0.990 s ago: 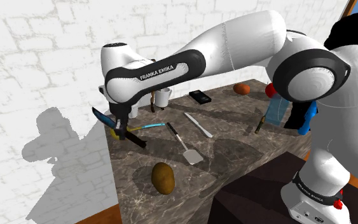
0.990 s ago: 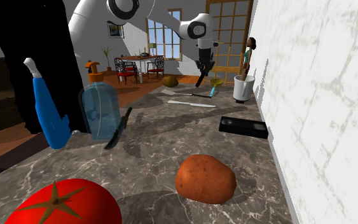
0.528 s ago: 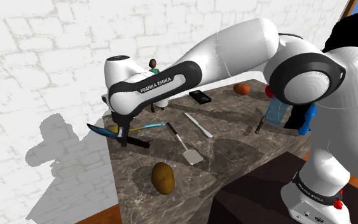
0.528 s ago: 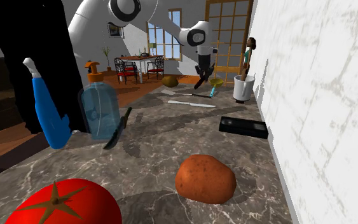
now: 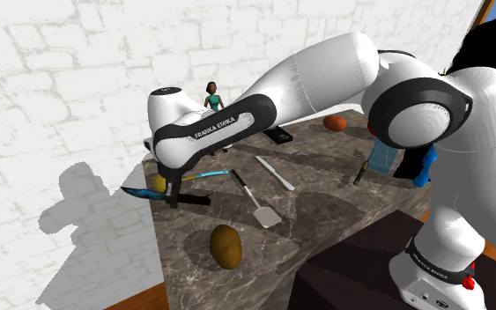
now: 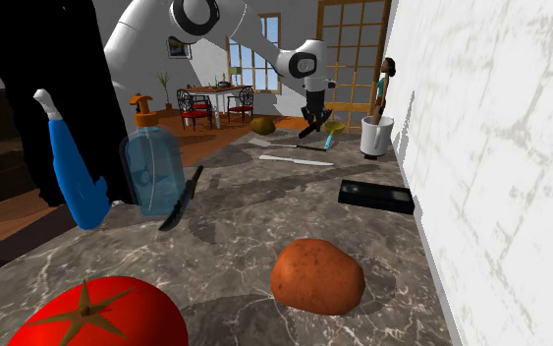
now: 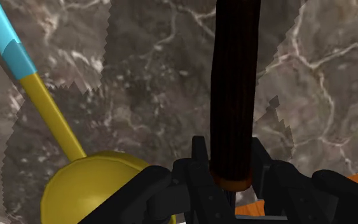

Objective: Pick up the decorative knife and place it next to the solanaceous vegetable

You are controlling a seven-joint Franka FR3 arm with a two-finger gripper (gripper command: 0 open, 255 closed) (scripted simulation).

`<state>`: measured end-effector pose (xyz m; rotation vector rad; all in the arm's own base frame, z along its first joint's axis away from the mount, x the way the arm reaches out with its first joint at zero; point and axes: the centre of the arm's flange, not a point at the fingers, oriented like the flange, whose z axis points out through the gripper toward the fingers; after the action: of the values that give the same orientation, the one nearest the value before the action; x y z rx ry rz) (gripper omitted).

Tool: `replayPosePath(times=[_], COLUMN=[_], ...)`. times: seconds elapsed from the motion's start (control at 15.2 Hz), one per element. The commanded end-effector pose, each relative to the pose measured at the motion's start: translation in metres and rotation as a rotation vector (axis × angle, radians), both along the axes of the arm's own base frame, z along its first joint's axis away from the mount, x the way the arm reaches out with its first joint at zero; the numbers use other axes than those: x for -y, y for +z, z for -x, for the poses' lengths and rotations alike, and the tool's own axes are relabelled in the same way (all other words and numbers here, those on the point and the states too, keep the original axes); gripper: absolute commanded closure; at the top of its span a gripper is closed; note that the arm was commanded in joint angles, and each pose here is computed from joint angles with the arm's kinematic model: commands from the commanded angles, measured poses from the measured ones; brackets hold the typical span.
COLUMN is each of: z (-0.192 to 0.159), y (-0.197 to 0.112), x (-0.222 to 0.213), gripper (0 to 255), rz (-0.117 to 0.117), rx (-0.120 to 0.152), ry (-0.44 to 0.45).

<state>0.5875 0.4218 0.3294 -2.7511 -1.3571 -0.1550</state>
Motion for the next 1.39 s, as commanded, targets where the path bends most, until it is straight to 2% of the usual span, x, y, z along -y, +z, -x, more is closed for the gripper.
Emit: replayPosePath(times=[0.0,0.13,0.2,0.53,0.79,1.32], z=[0.000,0.000,0.000,0.000,0.003,0.003], y=[0.000,0.000,0.000,0.000,0.049,0.049], x=[0.000,0.000,0.000,0.000,0.005,0.005], gripper=[255,255,0,0,0,0], rz=[0.000,0.000,0.000,0.000,0.000,0.000], rx=[0.000,0.000,0.000,0.000,0.000,0.000], ry=[0.000,0.000,0.000,0.000,0.000,0.000])
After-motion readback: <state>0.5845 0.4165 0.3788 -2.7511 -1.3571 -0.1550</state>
